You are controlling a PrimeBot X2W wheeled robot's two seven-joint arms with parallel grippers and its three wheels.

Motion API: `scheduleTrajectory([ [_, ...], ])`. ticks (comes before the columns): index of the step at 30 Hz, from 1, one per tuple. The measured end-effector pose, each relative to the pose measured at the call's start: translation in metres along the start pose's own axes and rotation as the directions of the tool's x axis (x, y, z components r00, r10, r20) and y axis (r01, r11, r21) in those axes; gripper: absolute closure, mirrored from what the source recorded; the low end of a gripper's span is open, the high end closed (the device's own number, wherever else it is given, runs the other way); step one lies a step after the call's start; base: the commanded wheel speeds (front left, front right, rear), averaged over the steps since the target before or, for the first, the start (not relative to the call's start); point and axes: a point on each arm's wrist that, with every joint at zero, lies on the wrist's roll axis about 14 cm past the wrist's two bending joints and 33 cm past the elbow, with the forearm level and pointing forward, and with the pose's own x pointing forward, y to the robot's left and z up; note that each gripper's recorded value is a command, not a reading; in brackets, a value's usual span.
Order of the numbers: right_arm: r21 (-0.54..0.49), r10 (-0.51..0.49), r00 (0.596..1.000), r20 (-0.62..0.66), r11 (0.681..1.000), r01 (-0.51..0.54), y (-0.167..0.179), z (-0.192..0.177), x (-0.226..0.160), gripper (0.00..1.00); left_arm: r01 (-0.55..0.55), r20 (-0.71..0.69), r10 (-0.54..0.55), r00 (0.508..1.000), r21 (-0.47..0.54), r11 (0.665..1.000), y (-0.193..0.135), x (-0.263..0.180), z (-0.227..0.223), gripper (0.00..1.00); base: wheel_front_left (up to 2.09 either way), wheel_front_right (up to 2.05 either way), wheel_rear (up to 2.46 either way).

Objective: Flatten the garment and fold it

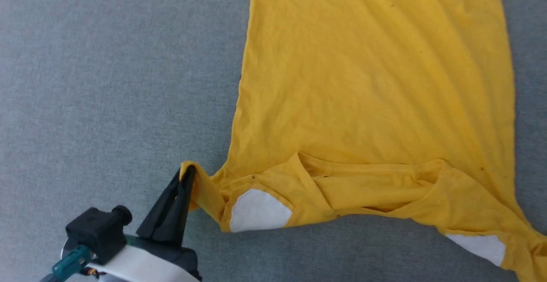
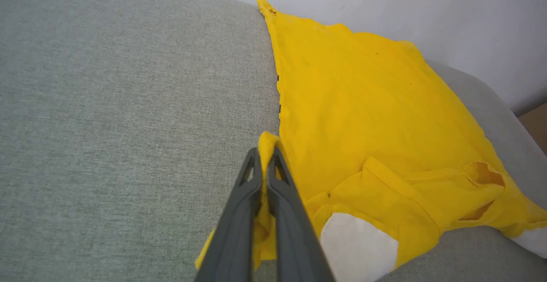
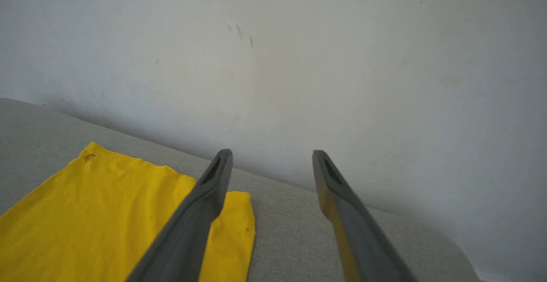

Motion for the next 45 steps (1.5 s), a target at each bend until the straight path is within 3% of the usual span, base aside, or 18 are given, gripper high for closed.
scheduleTrajectory([
  [5,0.005,-0.01,0.978,-0.209,1.0,0.012,0.008,-0.054,0.057,0.0,-0.007,-0.015,0.007,1.0,-0.02,1.0,0.002,0.011,-0.01,1.0,0.0,0.0,0.0],
  [11,0.049,-0.002,0.881,-0.472,0.998,0.028,0.018,-0.141,0.091,0.0,-0.035,-0.032,0.034,0.999,-0.033,0.999,0.009,0.018,-0.021,1.0,0.0,0.0,0.0],
  [18,0.087,0.054,0.799,-0.599,0.996,-0.002,0.042,-0.207,0.107,0.0,-0.104,-0.077,0.101,0.992,-0.037,0.994,0.026,0.018,-0.039,1.0,0.0,0.0,0.0],
  [19,0.092,0.056,0.792,-0.608,0.996,0.0,0.043,-0.214,0.108,0.24,-0.109,-0.084,0.106,0.991,-0.036,0.993,0.028,0.018,-0.041,1.0,0.0,0.0,0.0],
  [20,0.085,0.052,0.79,-0.611,0.996,0.001,0.043,-0.217,0.11,0.7,-0.11,-0.085,0.107,0.991,-0.034,0.993,0.029,0.018,-0.041,1.0,0.0,0.0,0.0],
  [21,0.078,0.047,0.79,-0.612,0.997,0.001,0.042,-0.219,0.112,1.0,-0.113,-0.084,0.11,0.99,-0.032,0.993,0.03,0.019,-0.041,1.0,0.0,0.0,0.0],
  [28,0.102,0.06,0.832,-0.551,0.995,-0.004,0.047,-0.215,0.12,1.0,-0.105,-0.076,0.104,0.992,-0.011,0.994,0.033,0.026,-0.039,1.0,0.0,0.0,0.0],
  [35,0.145,0.05,0.91,-0.412,0.989,0.012,0.033,-0.172,0.101,1.0,-0.075,-0.027,0.075,0.997,0.024,0.997,0.029,0.025,-0.022,1.0,0.0,0.0,0.0],
  [40,0.144,-0.095,0.938,-0.333,0.978,0.151,-0.025,-0.14,0.048,1.0,-0.033,0.015,0.032,0.999,0.049,0.998,0.019,0.026,-0.008,1.0,0.0,0.0,0.0],
  [42,0.128,-0.185,0.928,-0.324,0.963,0.237,-0.054,-0.135,0.013,1.0,-0.009,0.023,0.007,1.0,0.051,0.999,0.013,0.027,-0.006,1.0,0.0,0.0,0.0],
  [45,0.141,-0.312,0.884,-0.348,0.915,0.379,-0.091,-0.143,-0.05,1.0,0.024,0.012,-0.025,1.0,0.063,0.998,0.003,0.029,-0.007,1.0,0.0,0.0,0.0],
])
